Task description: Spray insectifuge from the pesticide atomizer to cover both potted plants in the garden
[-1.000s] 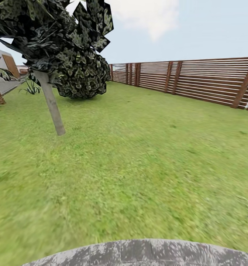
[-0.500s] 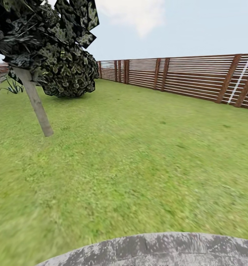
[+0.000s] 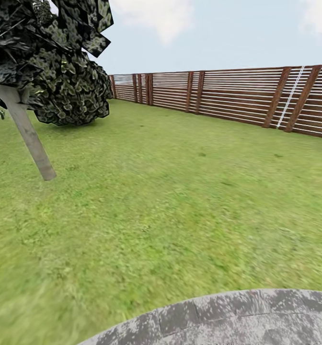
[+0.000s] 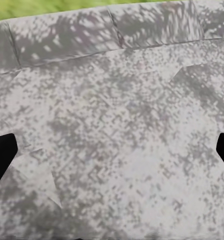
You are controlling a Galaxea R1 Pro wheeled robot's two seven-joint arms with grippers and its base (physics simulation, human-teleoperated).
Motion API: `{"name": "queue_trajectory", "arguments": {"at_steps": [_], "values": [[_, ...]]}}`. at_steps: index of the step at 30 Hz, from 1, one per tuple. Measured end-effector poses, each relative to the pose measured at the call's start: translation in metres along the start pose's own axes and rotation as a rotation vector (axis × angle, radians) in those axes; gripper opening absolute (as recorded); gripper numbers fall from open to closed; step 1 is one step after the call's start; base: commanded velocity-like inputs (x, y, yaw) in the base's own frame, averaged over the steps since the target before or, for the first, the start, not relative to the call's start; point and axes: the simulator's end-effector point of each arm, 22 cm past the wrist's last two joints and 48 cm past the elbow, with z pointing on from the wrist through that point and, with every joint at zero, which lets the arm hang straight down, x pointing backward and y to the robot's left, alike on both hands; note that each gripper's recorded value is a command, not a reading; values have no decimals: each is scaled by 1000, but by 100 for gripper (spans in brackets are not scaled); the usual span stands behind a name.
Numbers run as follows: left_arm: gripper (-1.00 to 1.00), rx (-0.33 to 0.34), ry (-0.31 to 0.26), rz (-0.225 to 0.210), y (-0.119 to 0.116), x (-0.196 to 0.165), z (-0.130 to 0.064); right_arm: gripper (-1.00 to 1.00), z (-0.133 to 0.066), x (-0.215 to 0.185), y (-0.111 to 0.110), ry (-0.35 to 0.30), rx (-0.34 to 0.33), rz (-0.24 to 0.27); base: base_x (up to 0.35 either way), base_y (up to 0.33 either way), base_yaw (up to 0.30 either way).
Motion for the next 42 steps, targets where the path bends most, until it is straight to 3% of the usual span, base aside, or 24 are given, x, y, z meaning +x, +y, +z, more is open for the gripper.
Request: {"name": "queue_trajectory", "arguments": {"at_steps": [42], "values": [[100,-2,53,19,2,23,-1,100,-1,22,-2,53,4,-9,0,9,-189]]}}
